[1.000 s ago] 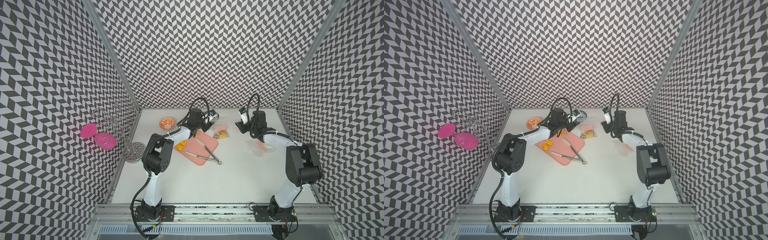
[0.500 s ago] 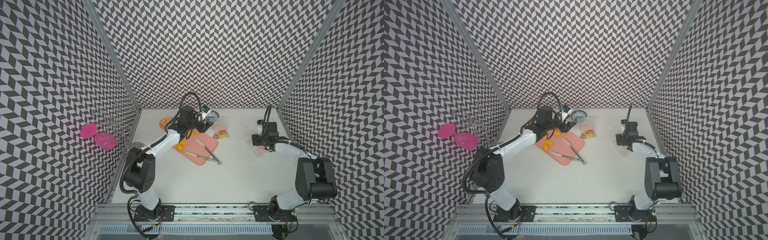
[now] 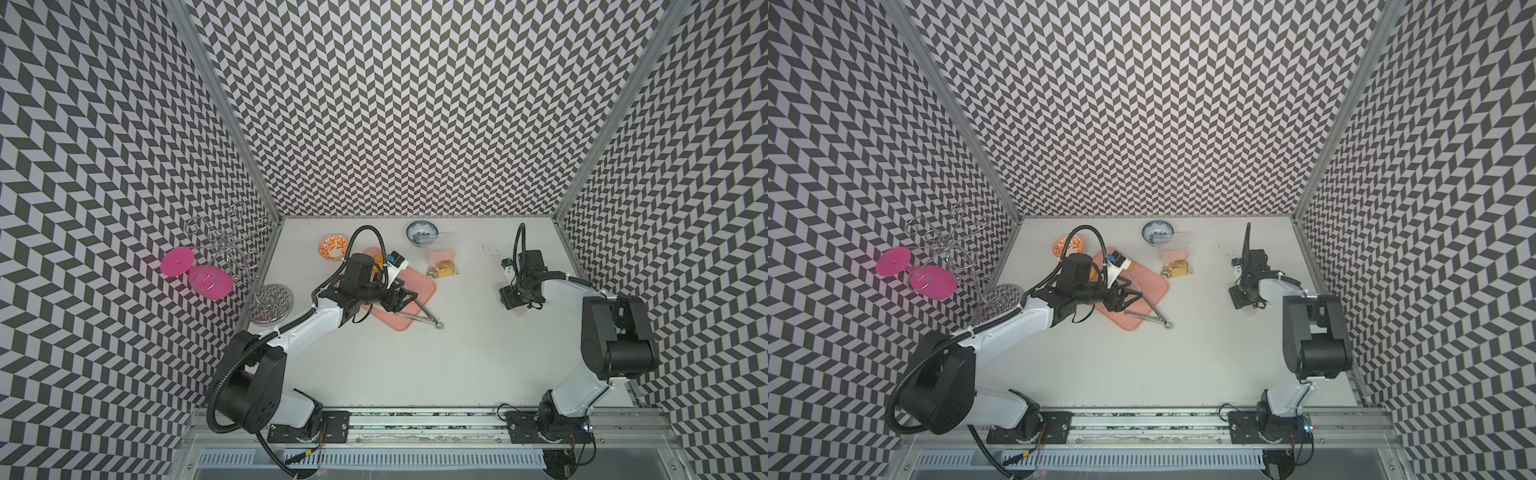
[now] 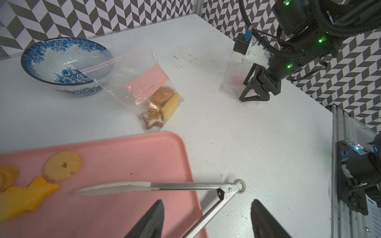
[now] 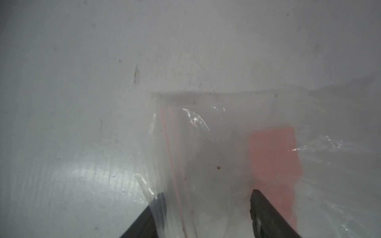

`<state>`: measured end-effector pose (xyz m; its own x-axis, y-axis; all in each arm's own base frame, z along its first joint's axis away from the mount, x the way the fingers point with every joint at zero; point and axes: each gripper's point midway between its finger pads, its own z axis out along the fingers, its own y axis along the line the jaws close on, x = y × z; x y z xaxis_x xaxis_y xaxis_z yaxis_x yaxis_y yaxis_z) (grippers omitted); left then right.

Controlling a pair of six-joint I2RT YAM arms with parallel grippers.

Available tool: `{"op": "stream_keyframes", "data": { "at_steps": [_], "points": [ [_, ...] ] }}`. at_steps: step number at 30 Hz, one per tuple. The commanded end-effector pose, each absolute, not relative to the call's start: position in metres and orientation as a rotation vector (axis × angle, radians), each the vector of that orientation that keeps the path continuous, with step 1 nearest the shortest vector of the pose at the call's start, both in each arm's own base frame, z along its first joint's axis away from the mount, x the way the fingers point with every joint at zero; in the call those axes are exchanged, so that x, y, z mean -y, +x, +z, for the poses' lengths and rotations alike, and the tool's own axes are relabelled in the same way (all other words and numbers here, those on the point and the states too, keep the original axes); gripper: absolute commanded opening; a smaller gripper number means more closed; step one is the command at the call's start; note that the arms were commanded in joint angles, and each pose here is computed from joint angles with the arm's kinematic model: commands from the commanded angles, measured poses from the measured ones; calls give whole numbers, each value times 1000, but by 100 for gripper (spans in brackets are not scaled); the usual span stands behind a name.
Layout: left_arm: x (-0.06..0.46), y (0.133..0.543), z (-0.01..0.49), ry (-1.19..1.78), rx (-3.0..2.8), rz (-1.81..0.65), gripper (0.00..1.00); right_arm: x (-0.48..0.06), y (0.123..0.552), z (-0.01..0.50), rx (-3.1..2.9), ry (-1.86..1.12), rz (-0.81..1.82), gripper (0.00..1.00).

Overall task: Put the cookies into a resealable bag to prevent moisture
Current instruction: Pick up the ziploc bag from the center of the board, then open the ziploc bag.

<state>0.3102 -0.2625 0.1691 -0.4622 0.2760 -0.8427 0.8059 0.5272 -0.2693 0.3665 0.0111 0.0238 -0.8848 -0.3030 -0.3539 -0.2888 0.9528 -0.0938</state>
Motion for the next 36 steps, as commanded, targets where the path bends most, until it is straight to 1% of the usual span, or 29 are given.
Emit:
{"op": "stream_keyframes", "data": {
  "at_steps": [1, 3, 4, 7, 10, 13, 15, 18, 22, 26, 28, 32, 36],
  "points": [
    [267, 304, 183, 884, -1939, -916, 67, -9, 375, 28, -2728, -441, -90, 49],
    [267, 303, 182, 890, -1944, -913, 67, -11, 379, 34, -2716, -415, -70, 33],
    [266, 304, 181, 890, -1948, -908, 67, -15, 382, 41, -2693, -401, -43, 28],
    [266, 306, 184, 890, -1951, -901, 67, -27, 386, 59, -2637, -352, 62, 14],
    [266, 305, 188, 861, -1964, -909, 67, -48, 383, 78, -2585, -302, 245, 7],
    [264, 306, 199, 762, -1993, -921, 65, -80, 372, 105, -2495, -247, 508, 4],
    [266, 303, 207, 673, -2019, -942, 65, -101, 364, 123, -2435, -189, 629, 2],
    [274, 296, 220, 531, -2056, -992, 64, -139, 350, 139, -2405, -139, 663, 1],
    [284, 286, 227, 374, -2135, -1049, 60, -193, 331, 164, -2341, -70, 819, 0],
    [297, 278, 232, 276, -2172, -1100, 57, -236, 321, 182, -2297, -94, 819, 0],
    [303, 276, 226, 243, -2214, -1102, 55, -251, 319, 186, -2289, -109, 783, 0],
    [308, 278, 206, 192, -2307, -1082, 50, -271, 316, 198, -2258, -136, 672, 0],
    [312, 282, 210, 188, -2298, -1081, 46, -281, 312, 208, -2216, -164, 580, 0]
  ]
}}
